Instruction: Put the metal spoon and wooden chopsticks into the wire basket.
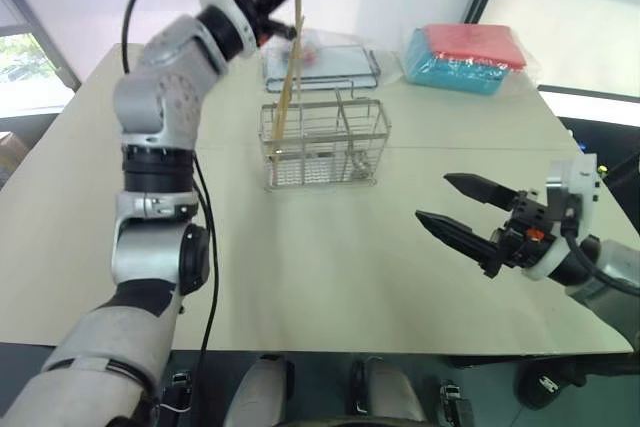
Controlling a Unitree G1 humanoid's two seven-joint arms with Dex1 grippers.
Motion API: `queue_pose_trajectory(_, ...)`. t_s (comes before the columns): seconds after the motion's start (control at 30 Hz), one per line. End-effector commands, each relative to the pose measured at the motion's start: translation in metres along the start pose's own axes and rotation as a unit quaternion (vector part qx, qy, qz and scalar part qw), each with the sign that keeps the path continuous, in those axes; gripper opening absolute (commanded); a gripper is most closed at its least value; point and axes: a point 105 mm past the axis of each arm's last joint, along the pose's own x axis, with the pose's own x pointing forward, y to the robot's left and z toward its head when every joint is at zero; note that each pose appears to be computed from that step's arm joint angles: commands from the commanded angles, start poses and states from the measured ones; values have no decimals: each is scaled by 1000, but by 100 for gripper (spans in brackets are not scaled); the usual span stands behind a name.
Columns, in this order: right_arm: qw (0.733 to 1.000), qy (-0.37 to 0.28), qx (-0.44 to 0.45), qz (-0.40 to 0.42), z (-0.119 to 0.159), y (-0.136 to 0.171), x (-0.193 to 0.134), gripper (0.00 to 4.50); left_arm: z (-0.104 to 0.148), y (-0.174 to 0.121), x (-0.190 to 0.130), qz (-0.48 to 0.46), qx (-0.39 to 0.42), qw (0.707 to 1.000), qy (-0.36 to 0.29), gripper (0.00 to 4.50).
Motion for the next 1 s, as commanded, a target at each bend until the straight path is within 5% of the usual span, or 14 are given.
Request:
queue_pose_trajectory(0.03,999,-16,-29,-1,12,1,-1,450,12,-8,-4,-7,34,999,-14,4)
queue_pose_trajectory(0.37,999,-20,-37,6,19,-1,2,450,-14,-5,-13,11,37,999,8,4)
queue_pose_trajectory(0.5,999,-20,-37,8,20,-2,3,450,-16,-6,-15,12,29,1000,5,149)
queue_pose_trajectory(0.7,999,-20,-37,7,20,-5,4,450,-8,-5,-17,23,12,1000,-11,447)
queue_pose_trajectory(1.0,999,-22,-43,13,20,-11,7,450,36,15,-37,46,48,998,-17,447)
